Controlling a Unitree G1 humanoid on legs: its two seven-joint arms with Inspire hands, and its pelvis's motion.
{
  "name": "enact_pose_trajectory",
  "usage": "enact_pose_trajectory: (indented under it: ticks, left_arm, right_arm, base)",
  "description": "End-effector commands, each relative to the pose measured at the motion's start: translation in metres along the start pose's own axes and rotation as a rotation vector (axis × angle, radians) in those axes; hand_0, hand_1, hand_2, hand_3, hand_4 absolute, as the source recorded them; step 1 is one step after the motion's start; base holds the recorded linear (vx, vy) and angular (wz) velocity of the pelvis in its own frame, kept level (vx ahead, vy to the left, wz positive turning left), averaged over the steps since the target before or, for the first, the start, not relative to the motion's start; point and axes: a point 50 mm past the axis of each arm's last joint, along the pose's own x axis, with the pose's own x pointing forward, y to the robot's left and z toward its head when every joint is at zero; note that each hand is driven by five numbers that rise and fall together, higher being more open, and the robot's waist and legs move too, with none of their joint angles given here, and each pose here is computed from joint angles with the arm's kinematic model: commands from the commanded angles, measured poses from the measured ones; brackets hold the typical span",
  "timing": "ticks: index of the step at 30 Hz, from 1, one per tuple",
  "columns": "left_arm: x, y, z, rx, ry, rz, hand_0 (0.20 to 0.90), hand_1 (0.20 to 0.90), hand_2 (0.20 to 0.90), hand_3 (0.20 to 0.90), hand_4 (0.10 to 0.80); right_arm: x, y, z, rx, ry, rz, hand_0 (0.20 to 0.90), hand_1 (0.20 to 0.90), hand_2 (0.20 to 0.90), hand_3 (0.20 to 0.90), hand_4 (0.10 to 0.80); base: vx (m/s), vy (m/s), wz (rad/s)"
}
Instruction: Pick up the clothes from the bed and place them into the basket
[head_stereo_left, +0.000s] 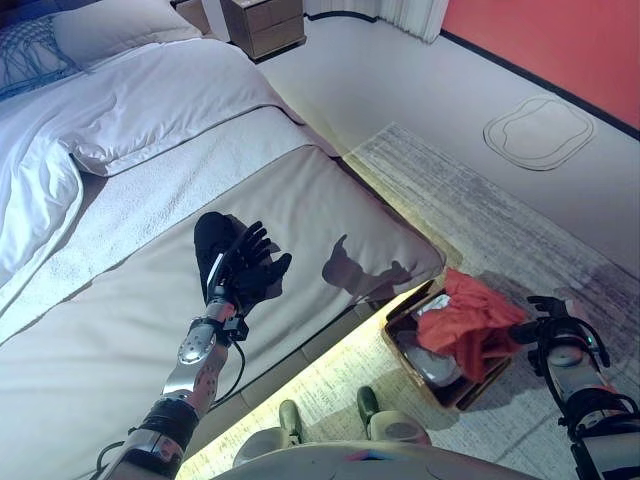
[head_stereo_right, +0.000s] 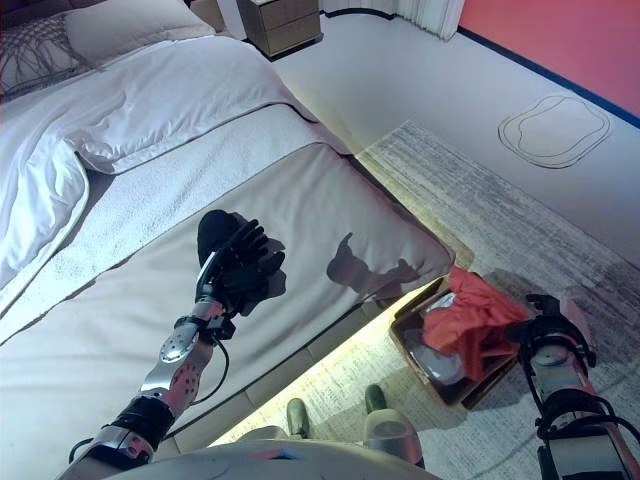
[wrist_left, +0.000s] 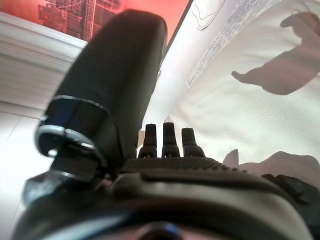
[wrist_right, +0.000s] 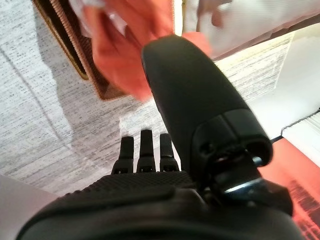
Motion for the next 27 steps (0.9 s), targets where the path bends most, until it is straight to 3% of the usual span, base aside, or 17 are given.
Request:
enact_pose_trajectory:
  ticks: [1,10,15,22,27]
  left_arm:
    - [0.014,-0.009,0.025,0.054,-0.125,-0.084,0.9,0.9,0.9,0.9,0.8]
    - [0.013,-0.008,0.028,0.046,-0.144,-0.069,0.9,0.9,0.9,0.9,0.8]
    - [0.016,-0.008,0.03,0.036,-0.153,-0.031,0.9,0.9,0.9,0.9,0.8]
    - [0.016,-0.011,0.03,0.078,-0.171,0.01,0.9,0.9,0.9,0.9,0.8]
    - [0.006,-0.002,0.019,0.157,-0.136,0.024,0.9,0.9,0.9,0.9,0.8]
  right_arm:
    - [0.009,-0.032,0.032,-0.004,-0.108,-0.144,0.9,0.9,0.9,0.9,0.8]
    - [0.008,-0.033,0.041,-0.011,-0.147,-0.16,0.9,0.9,0.9,0.9,0.8]
    - [-0.001,-0.04,0.102,0.041,-0.365,-0.236,0.9,0.9,0.9,0.9,0.8]
    - [-0.04,-0.048,0.209,0.01,-0.778,-0.262,0.9,0.9,0.9,0.9,0.8]
    - [-0.056,-0.06,0.251,-0.039,-0.915,-0.272,0.9,0.9,0.9,0.9,0.8]
  base:
    - [0.0,0.0,0.0]
    - [0.0,-0.001,0.0]
    - [0.0,-0.005,0.04]
    - [0.018,0.025,0.12]
    - [0.065,0.026,0.39]
